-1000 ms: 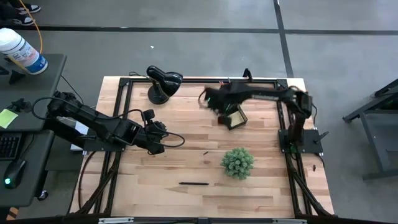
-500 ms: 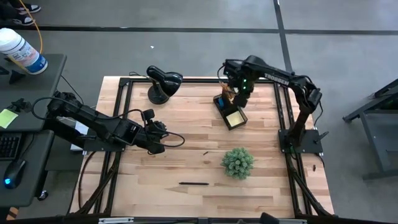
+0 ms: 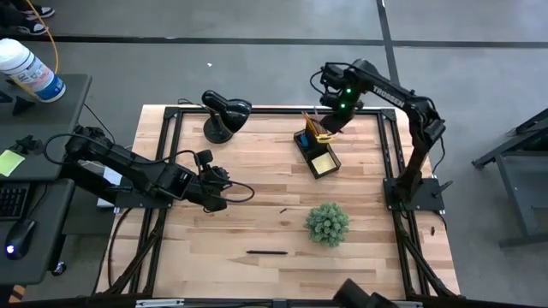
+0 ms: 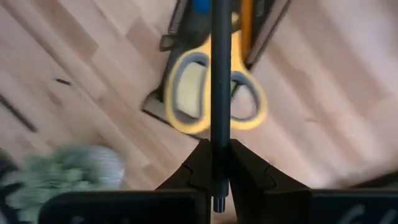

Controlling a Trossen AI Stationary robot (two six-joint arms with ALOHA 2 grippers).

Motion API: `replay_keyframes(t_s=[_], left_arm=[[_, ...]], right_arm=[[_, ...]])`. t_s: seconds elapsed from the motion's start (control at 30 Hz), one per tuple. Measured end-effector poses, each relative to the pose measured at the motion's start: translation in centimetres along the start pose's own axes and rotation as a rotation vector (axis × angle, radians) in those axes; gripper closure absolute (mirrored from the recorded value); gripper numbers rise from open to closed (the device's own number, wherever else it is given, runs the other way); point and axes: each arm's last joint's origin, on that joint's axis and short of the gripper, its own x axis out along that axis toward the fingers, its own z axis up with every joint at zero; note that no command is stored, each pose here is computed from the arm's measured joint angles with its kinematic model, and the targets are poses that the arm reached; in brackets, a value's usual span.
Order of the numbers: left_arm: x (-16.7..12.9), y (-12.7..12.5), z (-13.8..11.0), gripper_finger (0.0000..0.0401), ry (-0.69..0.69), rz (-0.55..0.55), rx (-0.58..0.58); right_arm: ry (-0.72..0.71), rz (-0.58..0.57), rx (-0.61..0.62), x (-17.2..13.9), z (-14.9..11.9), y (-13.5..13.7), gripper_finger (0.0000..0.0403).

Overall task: Pick and place office supplies into organizer
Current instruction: Put the top black pen into the desk organizer

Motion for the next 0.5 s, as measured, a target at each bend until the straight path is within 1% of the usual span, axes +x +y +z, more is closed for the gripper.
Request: replay_keyframes(t_s=[0.1,0.17,0.2,0.37,0.43,0.5], left_arm=[[0.0,0.0,0.0,0.0359,-0.001,0.0,0.0],[0.0,0.0,0.0,0.0359,-0.001,0.0,-0.001],[0.0,0.0,0.0,0.0359,-0.001,0.0,-0.001],[0.0,0.0,0.0,0.0359,-0.001,-0.001,-0.002],[0.0,0.0,0.0,0.0359,-0.002,-0.001,-0.002],[0.0,0.0,0.0,0.0359,-0.002,0.0,-0.001]], right_arm=[[0.035,0.048,0.054,1.0,0.6,-0.6,0.0375],[0.049,0.115,0.082,1.4,0.8,-0.9,0.0375],[0.057,0.13,0.096,1.6,0.9,-1.0,0.0375],[0.06,0.12,0.113,1.7,1.0,-1.3,0.0375],[0.056,0.102,0.14,1.6,0.9,-1.8,0.0375],[0.05,0.113,0.183,1.4,0.9,-2.5,0.0375]])
